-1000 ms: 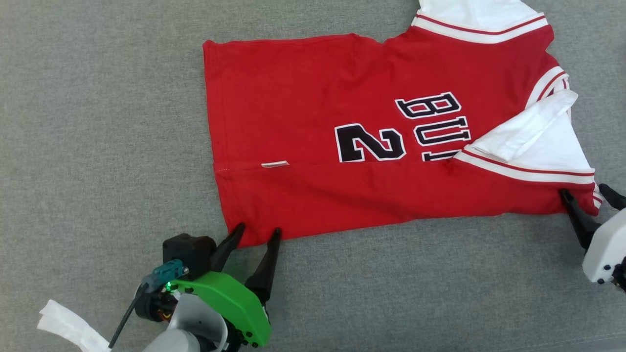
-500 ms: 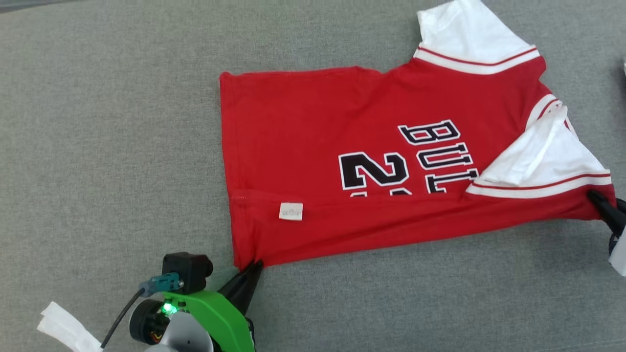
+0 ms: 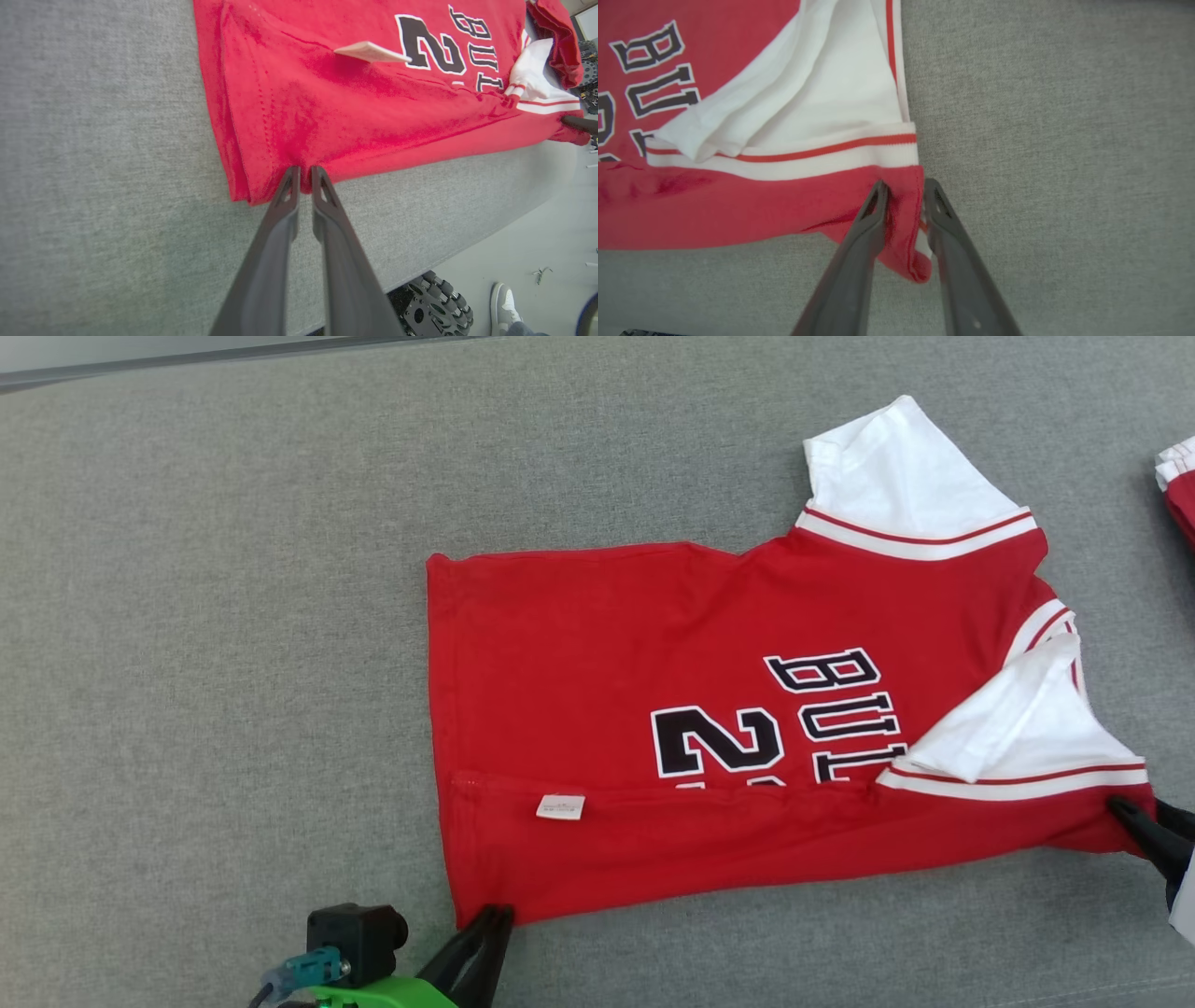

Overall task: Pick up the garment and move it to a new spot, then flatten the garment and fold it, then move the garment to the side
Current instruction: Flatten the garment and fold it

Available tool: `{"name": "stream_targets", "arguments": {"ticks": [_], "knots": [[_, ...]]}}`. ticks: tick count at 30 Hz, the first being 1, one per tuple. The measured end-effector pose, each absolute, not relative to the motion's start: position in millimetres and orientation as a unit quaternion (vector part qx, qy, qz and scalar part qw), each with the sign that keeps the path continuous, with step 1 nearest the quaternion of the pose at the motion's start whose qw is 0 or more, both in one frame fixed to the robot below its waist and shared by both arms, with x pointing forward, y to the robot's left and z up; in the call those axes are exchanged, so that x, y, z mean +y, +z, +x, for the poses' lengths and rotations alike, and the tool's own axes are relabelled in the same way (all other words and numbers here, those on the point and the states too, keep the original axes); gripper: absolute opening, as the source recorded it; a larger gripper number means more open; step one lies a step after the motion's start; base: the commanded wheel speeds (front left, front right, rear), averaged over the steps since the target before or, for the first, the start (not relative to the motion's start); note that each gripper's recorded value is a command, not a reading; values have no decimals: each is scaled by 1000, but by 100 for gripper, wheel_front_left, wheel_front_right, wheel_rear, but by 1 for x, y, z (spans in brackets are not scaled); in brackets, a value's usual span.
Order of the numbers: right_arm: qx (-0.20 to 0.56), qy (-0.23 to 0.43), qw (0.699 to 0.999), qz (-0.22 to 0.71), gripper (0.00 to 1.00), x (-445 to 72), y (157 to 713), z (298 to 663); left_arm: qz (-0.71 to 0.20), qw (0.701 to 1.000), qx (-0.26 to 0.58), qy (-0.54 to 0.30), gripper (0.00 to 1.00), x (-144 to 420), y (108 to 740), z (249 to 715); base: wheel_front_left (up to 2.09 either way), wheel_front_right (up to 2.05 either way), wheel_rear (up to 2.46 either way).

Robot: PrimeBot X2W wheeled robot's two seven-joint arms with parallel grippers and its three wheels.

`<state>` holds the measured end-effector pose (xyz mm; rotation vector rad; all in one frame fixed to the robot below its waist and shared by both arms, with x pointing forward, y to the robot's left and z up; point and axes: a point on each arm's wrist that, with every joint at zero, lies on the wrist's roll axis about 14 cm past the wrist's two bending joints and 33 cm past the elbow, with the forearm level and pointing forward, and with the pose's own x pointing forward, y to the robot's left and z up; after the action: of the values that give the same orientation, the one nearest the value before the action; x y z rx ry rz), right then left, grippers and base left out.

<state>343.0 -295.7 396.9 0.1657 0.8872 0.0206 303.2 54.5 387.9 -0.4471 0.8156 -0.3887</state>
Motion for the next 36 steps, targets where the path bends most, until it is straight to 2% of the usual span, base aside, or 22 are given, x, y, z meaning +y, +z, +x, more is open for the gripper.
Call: {"name": "stream_targets", "arguments": {"ticks": [3,6,11,17,22,26,31,36], "knots": [[409,8,910,70,100,-298,405,350,-196,887,381,-174,100,59,387,308,0,0,0],[354,20,934,41,100,-299,441,379,-179,901,358,-165,100,71,397,325,0,0,0],[260,37,965,-9,100,-302,511,449,-102,937,276,-190,100,90,439,408,0,0,0],[236,39,970,-40,100,-299,536,525,-84,936,245,-238,100,55,456,491,0,0,0],[305,50,950,-43,100,-280,476,572,-74,917,295,-259,100,38,411,515,0,0,0],[357,82,930,-21,100,-246,415,589,-62,907,327,-258,100,44,381,515,0,0,0],[373,103,922,-10,100,-222,373,606,-56,906,340,-247,100,59,368,516,0,0,0],[374,113,921,7,100,-210,358,618,-62,901,356,-240,100,66,359,516,0,0,0]]}}
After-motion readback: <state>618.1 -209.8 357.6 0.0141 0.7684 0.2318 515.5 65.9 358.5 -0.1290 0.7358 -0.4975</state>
